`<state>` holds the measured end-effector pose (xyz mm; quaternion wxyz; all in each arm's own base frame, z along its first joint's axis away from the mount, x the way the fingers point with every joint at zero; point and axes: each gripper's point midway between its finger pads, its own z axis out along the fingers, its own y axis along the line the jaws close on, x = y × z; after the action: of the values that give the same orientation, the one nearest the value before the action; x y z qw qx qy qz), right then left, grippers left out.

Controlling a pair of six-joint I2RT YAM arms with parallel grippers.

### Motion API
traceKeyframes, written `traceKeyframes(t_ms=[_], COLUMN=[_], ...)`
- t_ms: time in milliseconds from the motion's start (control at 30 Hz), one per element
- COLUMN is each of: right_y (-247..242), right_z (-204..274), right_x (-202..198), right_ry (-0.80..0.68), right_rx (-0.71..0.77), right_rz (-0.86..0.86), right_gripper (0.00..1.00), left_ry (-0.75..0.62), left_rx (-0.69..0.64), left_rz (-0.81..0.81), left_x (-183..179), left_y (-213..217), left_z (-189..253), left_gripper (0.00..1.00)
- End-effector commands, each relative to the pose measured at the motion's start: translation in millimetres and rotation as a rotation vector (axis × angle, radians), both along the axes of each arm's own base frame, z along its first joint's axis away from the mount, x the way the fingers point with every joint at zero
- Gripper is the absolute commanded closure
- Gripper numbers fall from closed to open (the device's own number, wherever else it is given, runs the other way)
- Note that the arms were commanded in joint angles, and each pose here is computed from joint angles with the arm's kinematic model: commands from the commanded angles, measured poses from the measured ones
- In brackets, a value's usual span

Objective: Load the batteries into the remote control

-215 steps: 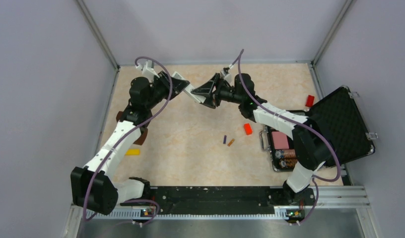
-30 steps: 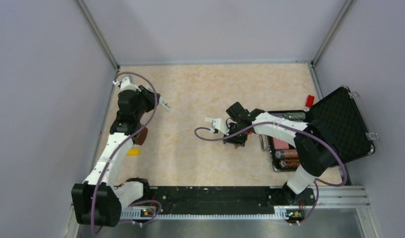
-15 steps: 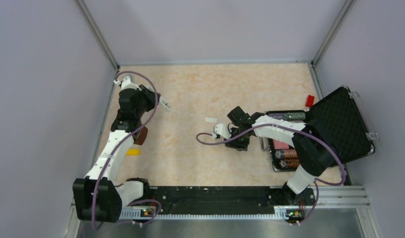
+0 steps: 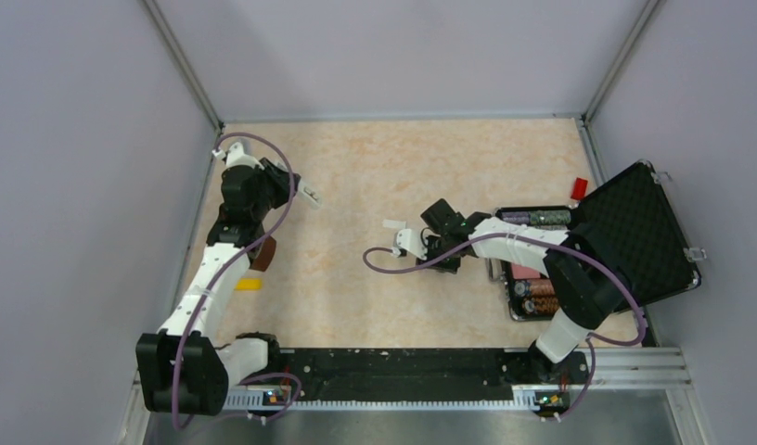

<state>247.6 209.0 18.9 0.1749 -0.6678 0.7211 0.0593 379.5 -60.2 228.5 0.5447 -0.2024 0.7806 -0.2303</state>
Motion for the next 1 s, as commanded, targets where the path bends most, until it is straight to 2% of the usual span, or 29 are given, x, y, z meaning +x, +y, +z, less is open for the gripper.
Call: traceKeyframes(t_ms=[0,167,400,567,800,967], right_y=[-0.1,12.9,32.9,48.3,73.4,89.0], right_z=[-11.0,4.2,43.3,92.7,213.3,288.3], right_x=[2.3,10.0,25.7,39.6,63.6,65.7], right_ry=[-0.003,-0.028,-0.116,-0.197,-0.281,-0.240], right_rx=[-0.024,0.042,0.191,0.350,0.752,1.000], right_rz=[-0.020,-0.066,-0.136,-0.226,-0.496,-0.596], right_gripper=[0.78,0.99,1.00,1.00,1.00,1.00], left_ry=[-0.104,-0.116,-0.144,-0.193,-0.317,-0.422], left_rx=[-0.007,-0.001,0.006,-0.011,-0.072,-0.111], left_rz=[-0.001,-0.008,-0.027,-0.107,-0.426,-0.740], left_x=[5.3,1.8,-5.0,-11.7,-35.6,-63.1], left_y=[1.0,0.8,-1.1,-14.3,-63.9,-101.4], left_z=[32.2,35.2,41.8,50.8,91.5,133.8], left_gripper=[1.00,1.00,1.00,1.00,1.00,1.00])
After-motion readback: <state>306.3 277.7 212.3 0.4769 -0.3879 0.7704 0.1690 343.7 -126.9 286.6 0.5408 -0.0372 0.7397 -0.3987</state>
